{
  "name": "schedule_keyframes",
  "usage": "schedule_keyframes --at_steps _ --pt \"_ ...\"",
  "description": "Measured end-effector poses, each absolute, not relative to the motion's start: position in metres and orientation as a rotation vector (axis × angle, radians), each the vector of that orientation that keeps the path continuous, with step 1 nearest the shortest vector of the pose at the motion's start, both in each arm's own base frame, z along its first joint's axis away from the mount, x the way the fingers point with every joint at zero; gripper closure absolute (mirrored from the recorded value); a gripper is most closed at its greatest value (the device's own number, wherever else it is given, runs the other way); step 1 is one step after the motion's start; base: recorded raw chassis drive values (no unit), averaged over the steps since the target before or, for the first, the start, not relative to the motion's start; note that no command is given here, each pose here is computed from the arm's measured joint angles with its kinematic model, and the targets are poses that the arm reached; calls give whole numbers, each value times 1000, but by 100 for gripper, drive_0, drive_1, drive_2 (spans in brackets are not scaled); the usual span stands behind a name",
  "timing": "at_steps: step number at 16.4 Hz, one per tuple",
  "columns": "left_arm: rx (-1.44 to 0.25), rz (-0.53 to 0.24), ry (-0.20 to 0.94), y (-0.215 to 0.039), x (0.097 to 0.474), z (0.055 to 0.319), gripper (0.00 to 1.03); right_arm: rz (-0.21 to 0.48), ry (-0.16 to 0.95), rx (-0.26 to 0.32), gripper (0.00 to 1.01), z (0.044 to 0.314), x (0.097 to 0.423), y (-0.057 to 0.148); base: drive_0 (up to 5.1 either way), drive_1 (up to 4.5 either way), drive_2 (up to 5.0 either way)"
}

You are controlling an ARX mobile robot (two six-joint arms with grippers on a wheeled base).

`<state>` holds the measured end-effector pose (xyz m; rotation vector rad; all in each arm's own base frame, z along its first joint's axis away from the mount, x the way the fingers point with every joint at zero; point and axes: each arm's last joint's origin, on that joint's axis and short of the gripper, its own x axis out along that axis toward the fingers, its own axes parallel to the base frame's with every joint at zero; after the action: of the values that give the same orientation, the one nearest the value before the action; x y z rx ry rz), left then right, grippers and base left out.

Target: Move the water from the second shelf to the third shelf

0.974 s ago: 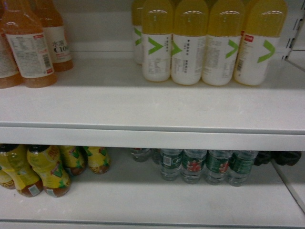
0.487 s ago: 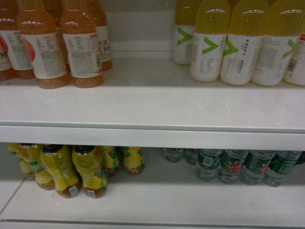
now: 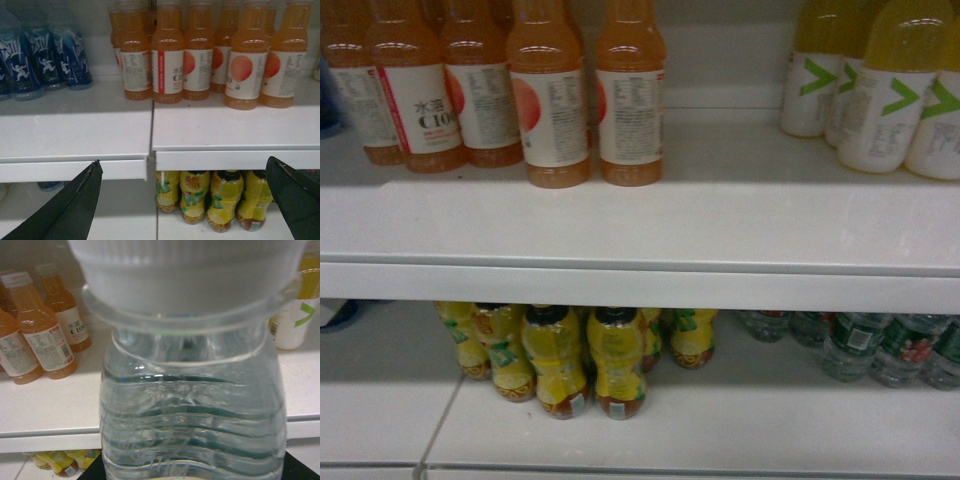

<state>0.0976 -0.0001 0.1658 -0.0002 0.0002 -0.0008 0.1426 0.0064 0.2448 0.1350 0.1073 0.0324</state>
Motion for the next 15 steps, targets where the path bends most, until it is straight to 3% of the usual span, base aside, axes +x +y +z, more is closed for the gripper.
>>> schedule_keyframes --at_steps 15 --pt "0 0 2 0 98 166 5 34 107 135 59 245 143 6 -506 240 240"
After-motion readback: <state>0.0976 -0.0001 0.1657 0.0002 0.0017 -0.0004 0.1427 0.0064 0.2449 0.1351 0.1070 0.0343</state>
